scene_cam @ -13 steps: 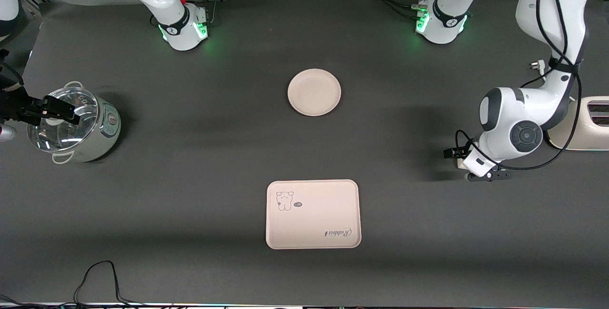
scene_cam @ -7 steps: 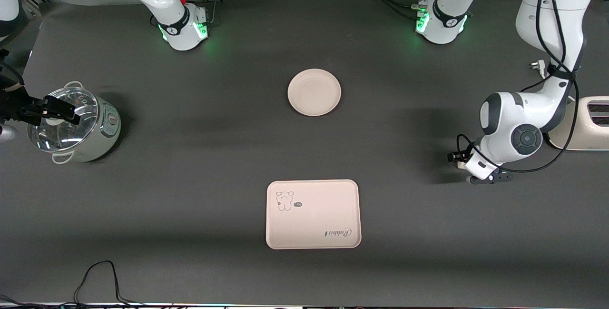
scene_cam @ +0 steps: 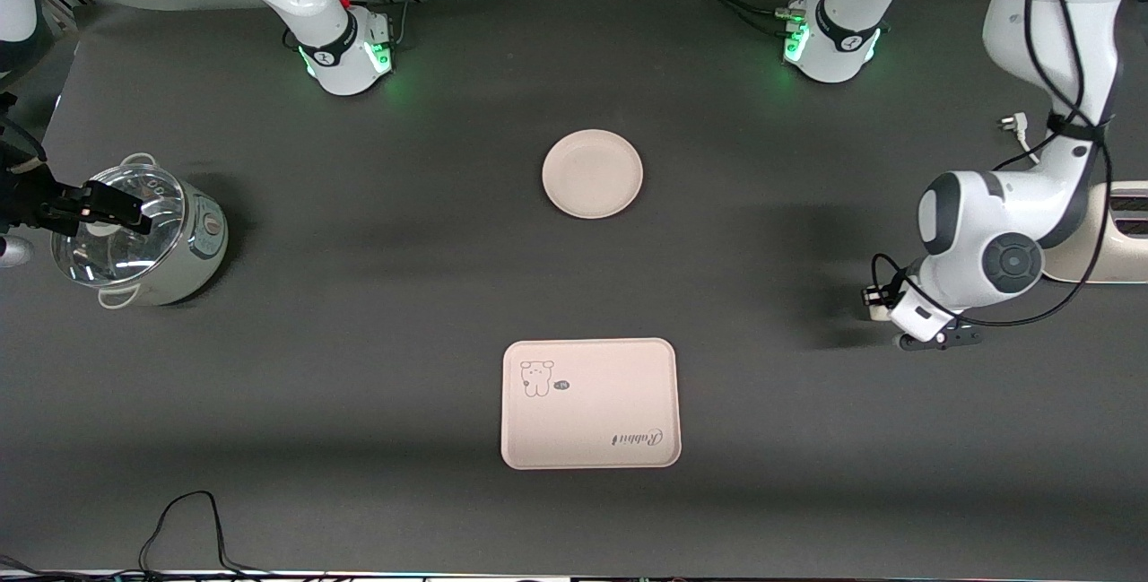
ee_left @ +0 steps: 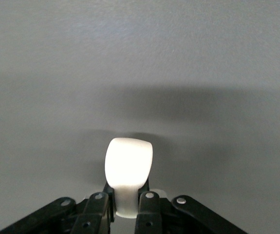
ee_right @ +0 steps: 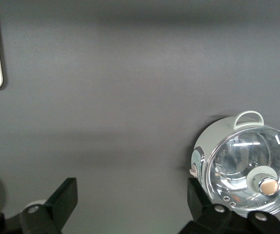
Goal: Place bun in plate and plate on tray
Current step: 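Lower the left gripper onto the white bun and grasp it, then carry the bun with the left gripper over the white plate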
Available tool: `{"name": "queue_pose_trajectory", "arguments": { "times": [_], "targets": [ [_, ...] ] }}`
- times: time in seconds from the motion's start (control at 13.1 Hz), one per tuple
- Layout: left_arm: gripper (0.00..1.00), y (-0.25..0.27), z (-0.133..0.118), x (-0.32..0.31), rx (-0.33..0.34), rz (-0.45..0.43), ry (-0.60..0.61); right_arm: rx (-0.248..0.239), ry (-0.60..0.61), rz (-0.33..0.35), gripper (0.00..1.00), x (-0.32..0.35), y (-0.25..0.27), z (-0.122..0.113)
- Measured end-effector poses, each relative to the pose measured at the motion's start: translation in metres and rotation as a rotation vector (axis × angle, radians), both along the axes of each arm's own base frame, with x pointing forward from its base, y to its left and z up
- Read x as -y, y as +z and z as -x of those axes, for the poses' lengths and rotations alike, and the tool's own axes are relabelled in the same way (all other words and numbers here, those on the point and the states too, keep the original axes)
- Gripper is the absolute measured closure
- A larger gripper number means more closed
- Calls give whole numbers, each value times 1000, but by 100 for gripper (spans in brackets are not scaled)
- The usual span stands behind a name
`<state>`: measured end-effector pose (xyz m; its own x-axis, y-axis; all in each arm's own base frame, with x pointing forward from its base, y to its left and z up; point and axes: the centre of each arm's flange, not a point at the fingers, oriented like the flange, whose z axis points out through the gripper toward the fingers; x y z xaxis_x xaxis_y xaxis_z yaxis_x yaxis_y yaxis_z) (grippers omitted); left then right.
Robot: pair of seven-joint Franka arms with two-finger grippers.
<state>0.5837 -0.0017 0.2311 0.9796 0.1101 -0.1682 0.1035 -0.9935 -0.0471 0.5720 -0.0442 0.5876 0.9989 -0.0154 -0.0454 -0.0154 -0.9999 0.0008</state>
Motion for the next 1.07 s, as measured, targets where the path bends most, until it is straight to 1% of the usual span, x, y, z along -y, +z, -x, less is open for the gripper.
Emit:
{"name": "queue_pose_trajectory", "arguments": {
  "times": [0.15, 0.31, 0.46, 0.61, 0.69, 0.77, 0.92, 1.07],
  "targets": [
    [78, 61, 4, -4, -50, -13, 9, -1, -1, 0, 0, 1, 0, 0],
    [78, 142, 13, -7, -76, -25, 18, -1, -1, 0, 0, 1, 0, 0],
    [78, 215, 30, -8, -89, -33, 21, -1, -2, 0, 0, 1, 0, 0],
    [78, 269, 48, -8, -81, -36, 24, -1, -2, 0, 0, 1, 0, 0],
    [78, 287, 56, -8, -72, -36, 24, -1, -2, 0, 0, 1, 0, 0],
    [75, 300, 63, -7, -65, -35, 22, -1, -2, 0, 0, 1, 0, 0],
    [75, 317, 74, 0, -56, -23, 12, -1, -2, 0, 0, 1, 0, 0],
    [75, 325, 80, 21, -53, 41, -1, -1, 9, -1, 0, 1, 0, 1]
  ]
}}
